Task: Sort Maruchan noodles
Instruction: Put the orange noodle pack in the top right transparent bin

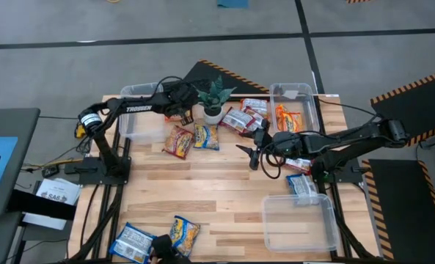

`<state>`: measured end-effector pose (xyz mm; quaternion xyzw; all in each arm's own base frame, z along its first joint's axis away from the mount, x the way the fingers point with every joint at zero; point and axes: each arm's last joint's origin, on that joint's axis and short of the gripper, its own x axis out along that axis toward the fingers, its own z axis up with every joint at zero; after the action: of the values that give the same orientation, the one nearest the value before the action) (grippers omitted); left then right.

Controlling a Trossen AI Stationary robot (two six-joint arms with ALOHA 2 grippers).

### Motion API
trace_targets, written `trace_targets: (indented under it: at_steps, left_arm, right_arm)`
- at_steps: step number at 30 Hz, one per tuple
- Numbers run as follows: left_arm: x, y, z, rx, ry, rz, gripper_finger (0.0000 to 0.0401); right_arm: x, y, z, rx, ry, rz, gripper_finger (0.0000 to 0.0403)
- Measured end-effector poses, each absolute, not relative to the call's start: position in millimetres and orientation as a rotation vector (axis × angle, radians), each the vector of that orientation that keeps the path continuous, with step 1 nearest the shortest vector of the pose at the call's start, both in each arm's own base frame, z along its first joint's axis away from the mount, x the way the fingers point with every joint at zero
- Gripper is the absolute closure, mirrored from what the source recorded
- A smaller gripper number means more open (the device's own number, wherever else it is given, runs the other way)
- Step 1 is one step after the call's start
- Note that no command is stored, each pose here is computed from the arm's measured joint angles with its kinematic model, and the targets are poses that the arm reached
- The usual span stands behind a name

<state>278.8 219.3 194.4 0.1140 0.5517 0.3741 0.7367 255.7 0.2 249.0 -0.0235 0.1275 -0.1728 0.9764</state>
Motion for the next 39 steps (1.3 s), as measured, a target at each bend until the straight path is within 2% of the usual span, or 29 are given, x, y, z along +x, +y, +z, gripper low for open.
trace_targets:
  at_steps: [7, 14, 27, 39]
  left_arm:
    - [273.5, 215.5, 178.0, 0.265, 1.219, 0.734, 0.0401]
    - [266.6, 211.5, 160.1, 0.355, 1.210, 0.826, 0.0401]
    - [258.8, 201.3, 139.8, 0.335, 1.178, 0.789, 0.0401]
    - [276.6, 146.8, 130.9, 0.321, 1.255, 0.634, 0.0401]
  right_arm:
    - [255.7, 0.3, 249.0, -0.042, 0.256, -0.349, 0.0177]
    - [255.6, 0.2, 248.7, -0.033, 0.257, -0.350, 0.0177]
    - [255.6, 0.2, 248.6, -0.032, 0.258, -0.350, 0.0177]
    - [255.6, 0.2, 248.6, -0.032, 0.258, -0.351, 0.0177]
